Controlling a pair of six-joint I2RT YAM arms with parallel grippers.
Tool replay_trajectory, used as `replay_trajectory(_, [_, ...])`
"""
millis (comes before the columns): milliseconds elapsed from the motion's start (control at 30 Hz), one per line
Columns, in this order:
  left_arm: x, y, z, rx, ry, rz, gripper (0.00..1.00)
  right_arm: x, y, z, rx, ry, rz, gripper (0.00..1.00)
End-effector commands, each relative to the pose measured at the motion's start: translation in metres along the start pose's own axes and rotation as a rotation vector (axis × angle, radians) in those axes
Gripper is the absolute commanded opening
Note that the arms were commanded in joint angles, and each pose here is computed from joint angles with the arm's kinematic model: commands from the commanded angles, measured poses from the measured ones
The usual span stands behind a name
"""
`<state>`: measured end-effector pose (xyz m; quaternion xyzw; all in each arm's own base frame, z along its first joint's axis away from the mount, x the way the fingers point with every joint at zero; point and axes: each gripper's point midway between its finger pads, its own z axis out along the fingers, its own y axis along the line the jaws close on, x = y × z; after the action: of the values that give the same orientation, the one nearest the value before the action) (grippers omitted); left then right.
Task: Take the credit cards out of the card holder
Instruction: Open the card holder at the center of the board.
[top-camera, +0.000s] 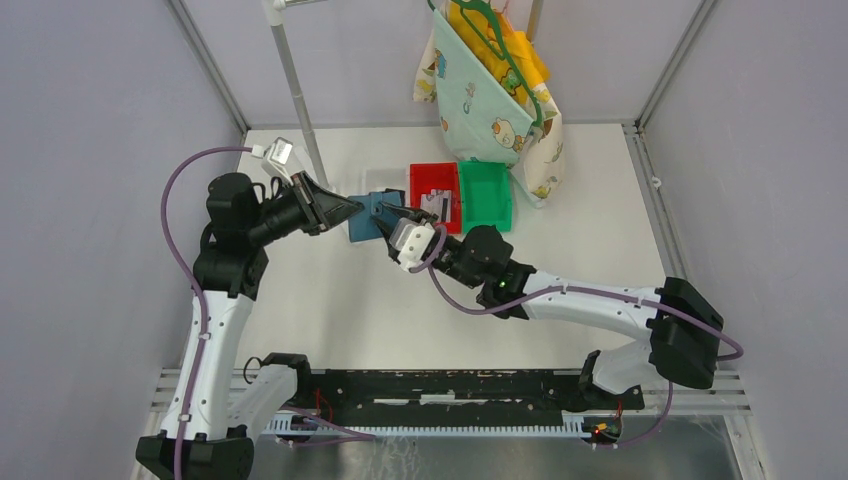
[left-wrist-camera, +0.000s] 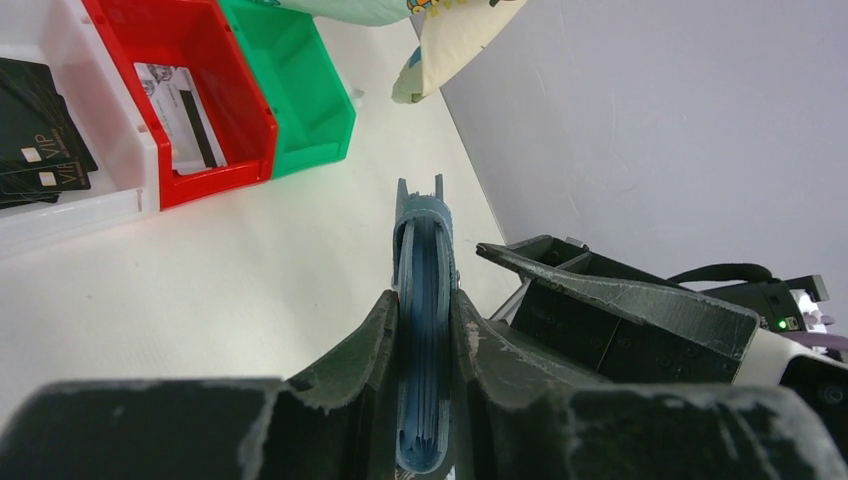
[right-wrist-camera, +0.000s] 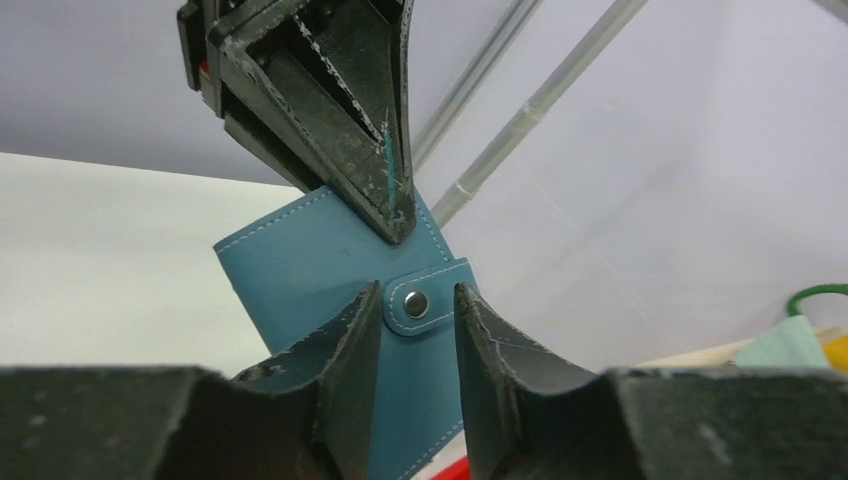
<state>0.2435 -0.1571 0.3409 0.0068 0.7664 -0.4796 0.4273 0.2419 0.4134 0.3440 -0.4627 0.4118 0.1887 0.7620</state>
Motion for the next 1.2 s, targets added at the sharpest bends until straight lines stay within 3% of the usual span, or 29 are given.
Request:
replay_trajectory(0, [-0.012,-0.039,-0.009,0.119,-0.013,0.011,0.02,0.010,-0.014,-0.006,0.127,0.053,-0.103,0.35])
replay_trajectory(333, [-0.015,-0.049,-0.014,0.140,-0.020,0.014,0.02,0.018,-0.009,-0.008,0.172,0.096,-0.224,0.25])
replay_trajectory(600, [-0.015,-0.055,-0.016,0.156,-0.011,-0.004,0.02,0.019,-0.011,-0.006,0.221,0.113,-0.271,0.00])
replay_trajectory(833, [-0.009,-0.061,-0.019,0.186,0.015,-0.003,0.02,0.012,-0.031,-0.009,0.361,0.136,-0.345,0.00])
replay_trajectory(1167, [0.002,-0.056,-0.022,0.175,0.054,0.032,0.02,-0.007,-0.060,-0.023,0.536,0.098,-0.326,0.00])
